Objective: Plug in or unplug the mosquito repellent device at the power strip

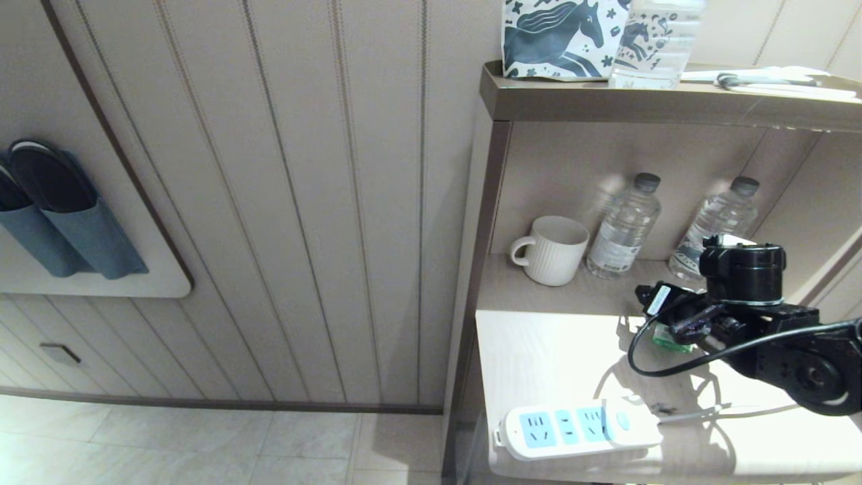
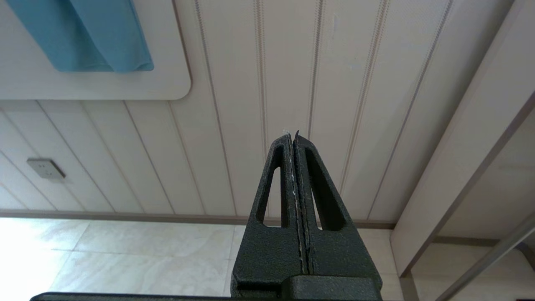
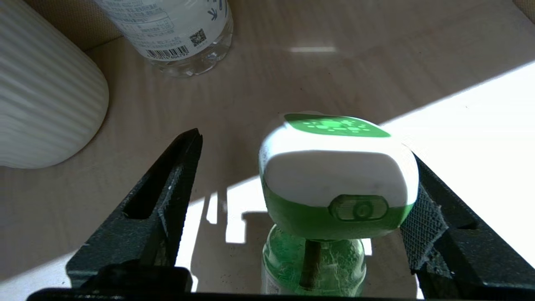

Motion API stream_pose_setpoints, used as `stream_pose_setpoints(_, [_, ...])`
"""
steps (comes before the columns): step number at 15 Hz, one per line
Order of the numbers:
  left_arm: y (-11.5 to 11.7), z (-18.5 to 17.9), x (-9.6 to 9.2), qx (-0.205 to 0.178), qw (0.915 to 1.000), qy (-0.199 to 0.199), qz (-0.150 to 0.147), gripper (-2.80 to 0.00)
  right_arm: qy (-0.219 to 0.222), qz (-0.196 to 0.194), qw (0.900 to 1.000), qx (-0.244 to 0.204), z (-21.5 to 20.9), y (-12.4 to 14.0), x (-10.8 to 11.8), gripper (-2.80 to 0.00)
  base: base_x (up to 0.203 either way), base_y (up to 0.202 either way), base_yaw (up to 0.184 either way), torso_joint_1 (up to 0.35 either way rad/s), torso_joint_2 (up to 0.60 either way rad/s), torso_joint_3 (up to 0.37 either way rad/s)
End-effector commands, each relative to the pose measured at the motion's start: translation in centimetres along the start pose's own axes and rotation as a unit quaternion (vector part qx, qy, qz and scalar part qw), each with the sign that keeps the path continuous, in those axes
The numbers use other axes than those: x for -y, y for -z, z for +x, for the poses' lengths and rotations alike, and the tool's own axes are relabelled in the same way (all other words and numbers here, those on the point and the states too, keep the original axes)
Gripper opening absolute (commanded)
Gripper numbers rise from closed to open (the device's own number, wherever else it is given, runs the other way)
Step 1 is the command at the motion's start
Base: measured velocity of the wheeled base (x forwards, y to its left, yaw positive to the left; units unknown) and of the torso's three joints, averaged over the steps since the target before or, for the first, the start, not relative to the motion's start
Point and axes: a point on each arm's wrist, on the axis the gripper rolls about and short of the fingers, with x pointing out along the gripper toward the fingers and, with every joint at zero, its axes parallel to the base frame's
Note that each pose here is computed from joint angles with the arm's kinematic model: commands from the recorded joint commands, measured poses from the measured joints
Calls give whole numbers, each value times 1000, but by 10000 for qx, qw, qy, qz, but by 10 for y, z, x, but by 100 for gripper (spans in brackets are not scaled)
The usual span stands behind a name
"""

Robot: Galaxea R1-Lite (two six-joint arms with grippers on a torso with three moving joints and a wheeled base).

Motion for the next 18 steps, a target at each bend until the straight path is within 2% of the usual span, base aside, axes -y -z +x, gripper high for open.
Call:
stream_pose_setpoints(1, [0,0,0,2,10000,-2,3,-280,-19,26,10000,64,-2,-2,-1,0,0,0,0,0,0,0])
stream_pose_setpoints(8, [0,0,0,-3,10000,-1,3,-280,-87,83,9995,289,-8,-12,-1,0,0,0,0,0,0,0])
stream_pose_setpoints(16, [0,0,0,3,10000,4,3,-280,-399,309,9946,909,-52,-44,3,0,0,0,0,0,0,0])
stream_pose_setpoints(18, [0,0,0,-3,10000,-1,3,-280,-434,259,9938,991,-61,-46,5,0,0,0,0,0,0,0])
